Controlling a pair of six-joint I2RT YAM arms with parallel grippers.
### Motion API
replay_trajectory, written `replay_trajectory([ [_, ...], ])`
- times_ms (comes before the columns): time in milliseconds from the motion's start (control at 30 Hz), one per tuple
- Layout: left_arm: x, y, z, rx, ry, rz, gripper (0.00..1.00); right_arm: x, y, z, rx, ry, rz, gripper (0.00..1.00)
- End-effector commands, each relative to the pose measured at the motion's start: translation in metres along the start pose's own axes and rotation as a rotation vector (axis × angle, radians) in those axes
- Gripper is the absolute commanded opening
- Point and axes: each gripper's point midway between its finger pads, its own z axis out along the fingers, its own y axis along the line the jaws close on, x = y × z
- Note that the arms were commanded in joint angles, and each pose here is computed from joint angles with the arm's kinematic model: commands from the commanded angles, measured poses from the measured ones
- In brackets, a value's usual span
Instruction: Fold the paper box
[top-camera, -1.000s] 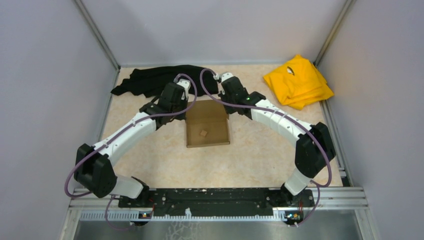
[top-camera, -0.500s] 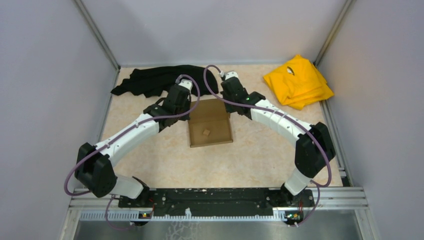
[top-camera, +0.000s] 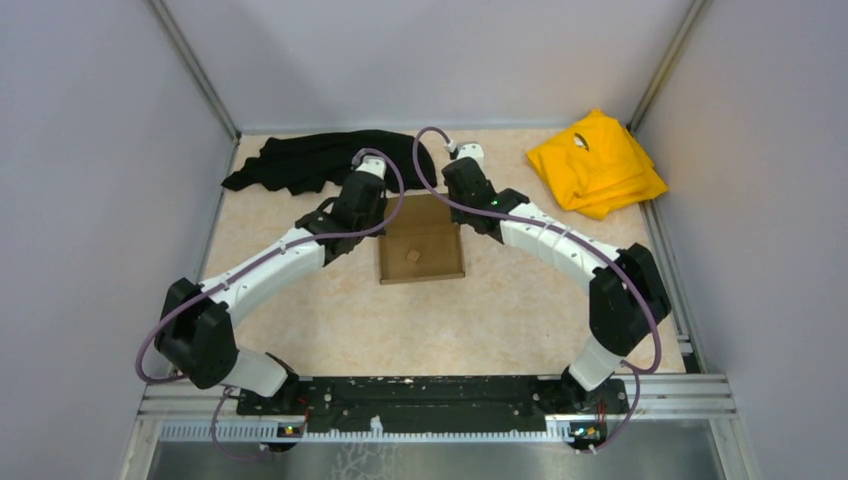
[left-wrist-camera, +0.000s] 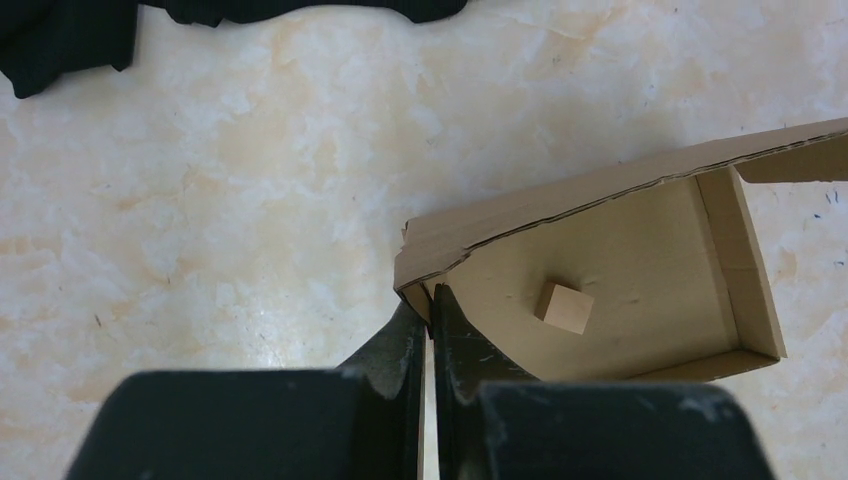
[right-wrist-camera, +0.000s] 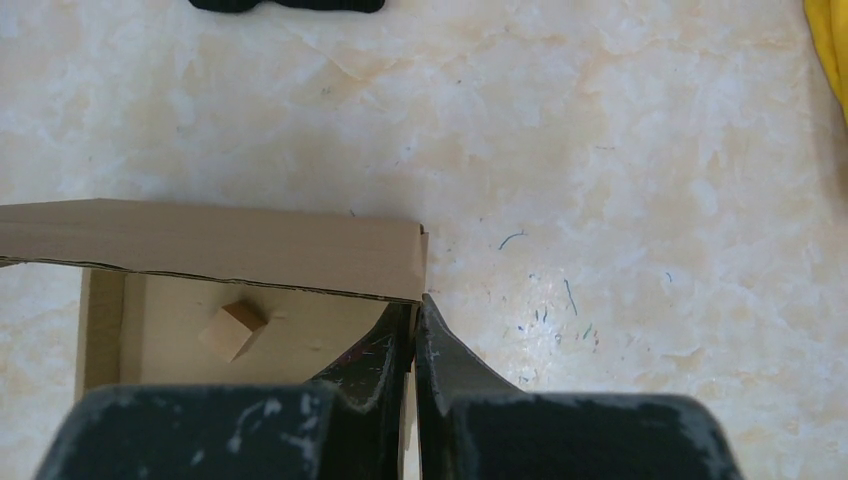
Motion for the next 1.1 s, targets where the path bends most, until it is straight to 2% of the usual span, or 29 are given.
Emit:
replay_trajectory([
  [0,-0.023,-0.041,0.005,0.137,-0.099,-0.049,0.06,-0.028,0.042,-0.015,-0.145,-0.115,0.073,0.00],
  [767,-0.029,-0.051,0.008,0.167,-0.230,-0.052,0.04,-0.032,0.039,-0.011,-0.111,-0.212,0.134,0.00],
  [1067,-0.019,-0.055,0.002,0.167,-0.273,-0.033,0.03,-0.019,0.038,-0.009,-0.092,-0.226,0.133,0.00],
])
